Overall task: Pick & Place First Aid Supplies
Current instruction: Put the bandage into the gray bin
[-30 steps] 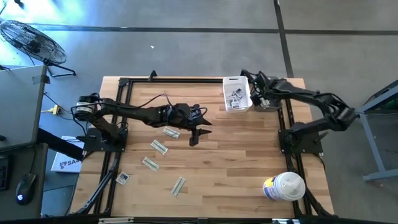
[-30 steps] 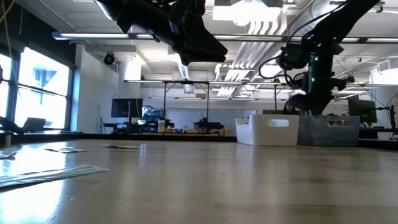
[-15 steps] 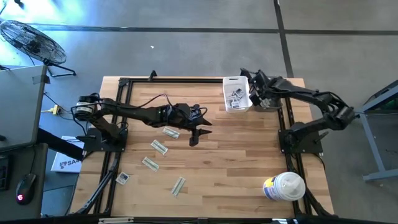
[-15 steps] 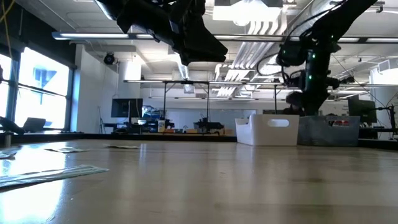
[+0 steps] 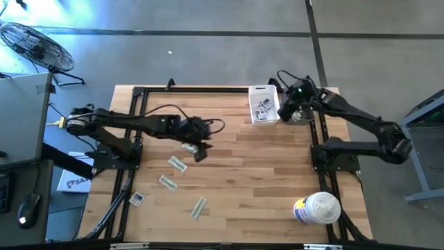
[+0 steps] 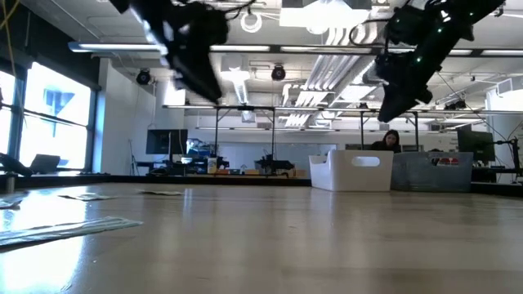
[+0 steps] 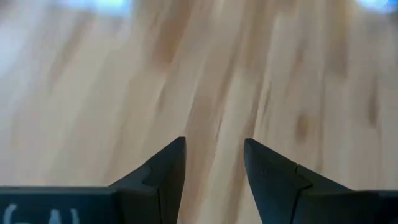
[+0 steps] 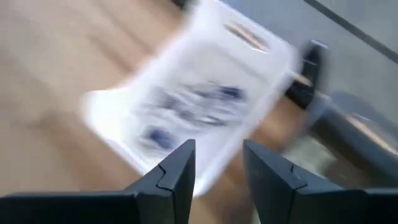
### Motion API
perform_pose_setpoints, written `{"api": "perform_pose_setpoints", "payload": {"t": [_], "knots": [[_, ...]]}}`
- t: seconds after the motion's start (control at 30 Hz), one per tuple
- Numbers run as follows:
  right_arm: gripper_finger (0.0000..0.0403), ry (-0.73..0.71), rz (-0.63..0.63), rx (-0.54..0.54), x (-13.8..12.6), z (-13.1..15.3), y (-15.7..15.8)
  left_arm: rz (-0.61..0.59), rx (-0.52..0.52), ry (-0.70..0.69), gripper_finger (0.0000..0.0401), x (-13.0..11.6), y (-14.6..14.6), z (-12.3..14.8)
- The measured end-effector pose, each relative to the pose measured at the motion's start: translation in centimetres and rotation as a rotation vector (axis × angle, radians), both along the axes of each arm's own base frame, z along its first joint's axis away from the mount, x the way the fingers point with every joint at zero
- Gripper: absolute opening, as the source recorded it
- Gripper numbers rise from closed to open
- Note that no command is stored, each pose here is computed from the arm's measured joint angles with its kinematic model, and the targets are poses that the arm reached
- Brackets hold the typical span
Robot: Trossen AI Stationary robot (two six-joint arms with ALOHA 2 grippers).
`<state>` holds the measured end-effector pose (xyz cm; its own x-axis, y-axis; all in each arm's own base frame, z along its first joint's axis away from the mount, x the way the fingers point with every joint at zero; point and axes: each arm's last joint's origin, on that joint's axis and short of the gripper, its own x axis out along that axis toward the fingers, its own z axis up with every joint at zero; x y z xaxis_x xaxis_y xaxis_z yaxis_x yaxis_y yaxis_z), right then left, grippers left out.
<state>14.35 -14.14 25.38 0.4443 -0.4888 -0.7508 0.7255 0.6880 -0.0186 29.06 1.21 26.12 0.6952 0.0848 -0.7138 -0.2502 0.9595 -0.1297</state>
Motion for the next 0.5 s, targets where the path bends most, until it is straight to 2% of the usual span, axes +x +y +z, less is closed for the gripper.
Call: {"api": "perform_pose_setpoints", "payload": {"t": [0.1,0.2,0.33,0.4,0.5], "knots": [[0.0124,-0.104,0.11,-0.012,0.6,-0.4,1.2,0.144,-0.094,0.186,0.016,-1.9,-0.4,-0.9],[0.0122,-0.201,0.21,-0.043,1.5,-0.9,2.0,0.279,-0.055,0.282,0.016,-2.7,-0.7,-2.2],[0.0122,-0.306,0.332,-0.123,2.9,-0.6,3.0,0.295,-0.042,0.279,0.016,-2.0,-1.0,-4.7],[0.0122,-0.325,0.377,-0.155,3.3,-0.3,3.5,0.291,-0.048,0.222,0.016,-1.1,-1.0,-5.4],[0.0122,-0.357,0.42,-0.185,3.8,0.2,4.1,0.291,-0.037,0.261,0.016,-0.5,-0.9,-7.1]]}}
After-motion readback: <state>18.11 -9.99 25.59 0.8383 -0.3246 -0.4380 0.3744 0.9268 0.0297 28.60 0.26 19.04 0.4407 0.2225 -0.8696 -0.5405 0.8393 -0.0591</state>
